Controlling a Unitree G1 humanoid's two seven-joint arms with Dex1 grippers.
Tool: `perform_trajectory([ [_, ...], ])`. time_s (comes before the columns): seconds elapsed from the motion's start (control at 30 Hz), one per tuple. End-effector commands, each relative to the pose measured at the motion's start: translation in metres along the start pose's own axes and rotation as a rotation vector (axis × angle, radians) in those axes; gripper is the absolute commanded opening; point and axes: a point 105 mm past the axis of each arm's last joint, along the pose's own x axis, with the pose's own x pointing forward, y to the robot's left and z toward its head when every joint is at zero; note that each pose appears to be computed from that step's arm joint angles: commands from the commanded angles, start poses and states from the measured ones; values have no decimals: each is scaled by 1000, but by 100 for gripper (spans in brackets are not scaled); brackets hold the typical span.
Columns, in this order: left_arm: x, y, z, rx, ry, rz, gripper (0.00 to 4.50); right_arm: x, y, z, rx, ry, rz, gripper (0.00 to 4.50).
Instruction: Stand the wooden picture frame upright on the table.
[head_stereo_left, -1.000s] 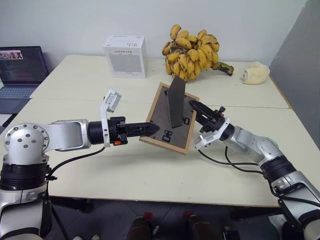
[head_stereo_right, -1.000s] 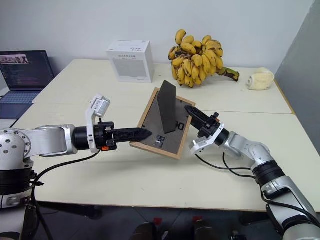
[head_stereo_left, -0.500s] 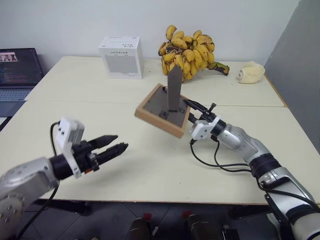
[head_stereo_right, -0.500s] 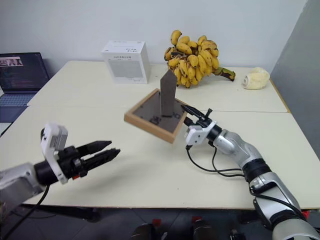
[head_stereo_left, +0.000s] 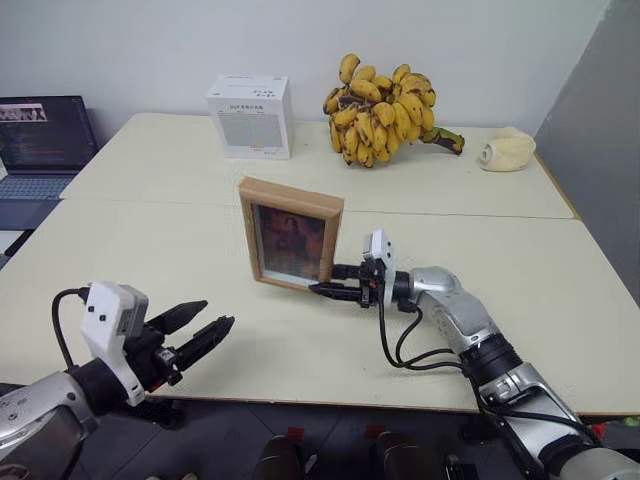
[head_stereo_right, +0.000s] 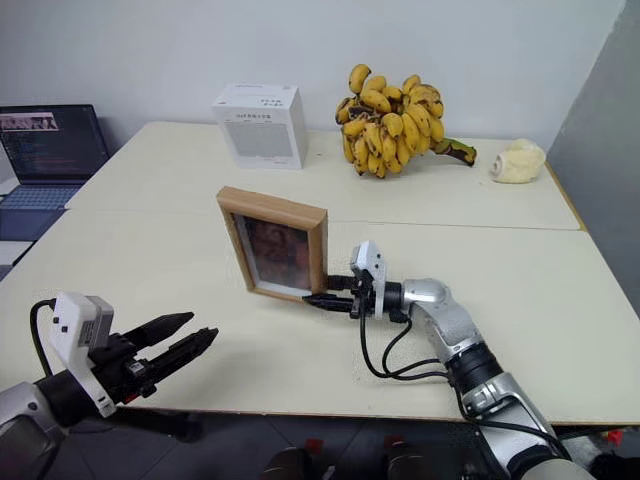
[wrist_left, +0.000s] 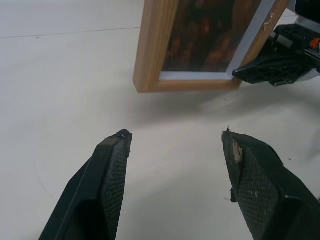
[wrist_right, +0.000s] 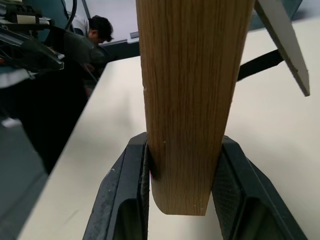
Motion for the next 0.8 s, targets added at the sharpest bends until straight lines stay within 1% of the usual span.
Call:
perform_trajectory([
  [0.03,-6,-3,16,68,-33,-4,308,1,-1,10,54,-75,4,146],
  [0.3,-13,-2,31,112,-30,-17,308,11,-1,-15,139,-74,-15,146],
  [0.5,-11,-5,39,116,-42,-29,308,14,-1,-32,181,-51,-37,146],
  [0.57,-10,-7,40,117,-44,-34,313,14,-3,-35,188,-47,-47,199],
  [0.63,-9,-8,42,116,-50,-38,313,12,-5,-36,176,-40,-60,237],
  [0.67,-8,-8,44,116,-54,-40,313,11,-6,-36,166,-33,-64,271],
  [0.7,-7,-8,45,117,-58,-43,313,10,-7,-37,153,-25,-69,290],
  [0.8,0,-11,48,119,-71,-56,313,3,-10,-40,112,13,-91,290],
])
